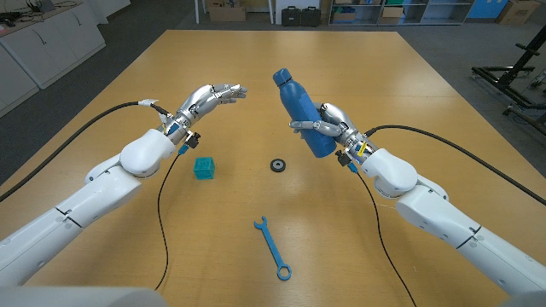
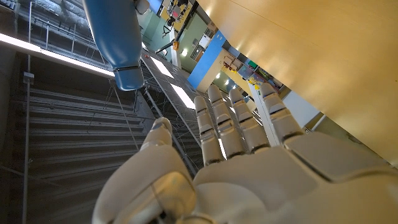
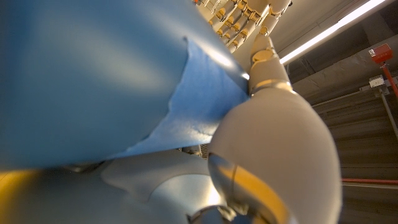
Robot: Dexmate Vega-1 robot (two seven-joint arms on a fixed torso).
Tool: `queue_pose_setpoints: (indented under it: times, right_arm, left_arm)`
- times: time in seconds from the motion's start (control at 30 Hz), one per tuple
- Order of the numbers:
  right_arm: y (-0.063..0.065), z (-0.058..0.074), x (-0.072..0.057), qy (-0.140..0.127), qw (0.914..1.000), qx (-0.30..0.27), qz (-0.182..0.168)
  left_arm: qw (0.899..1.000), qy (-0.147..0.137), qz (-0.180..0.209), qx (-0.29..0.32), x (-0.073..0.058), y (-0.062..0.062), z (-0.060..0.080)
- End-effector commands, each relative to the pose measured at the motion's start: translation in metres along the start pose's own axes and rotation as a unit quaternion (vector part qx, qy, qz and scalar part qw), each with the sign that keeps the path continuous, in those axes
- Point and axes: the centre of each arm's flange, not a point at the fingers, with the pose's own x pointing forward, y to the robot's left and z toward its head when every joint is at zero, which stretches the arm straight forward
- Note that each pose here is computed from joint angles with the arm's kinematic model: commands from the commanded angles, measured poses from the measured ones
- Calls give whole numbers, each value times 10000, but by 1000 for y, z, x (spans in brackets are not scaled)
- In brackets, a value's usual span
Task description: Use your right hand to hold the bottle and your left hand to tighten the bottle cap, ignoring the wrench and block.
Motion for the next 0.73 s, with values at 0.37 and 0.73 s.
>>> queue_pose_setpoints:
  times: [0.37,0.73]
  right_arm:
    - [-35,-38,7,160,9990,43,-423]
    - [-40,-39,7,159,9984,42,-538]
  left_arm:
    - [9930,39,982,-648,-11,-2,-32]
    - [9920,-1,1010,-759,-3,-2,-38]
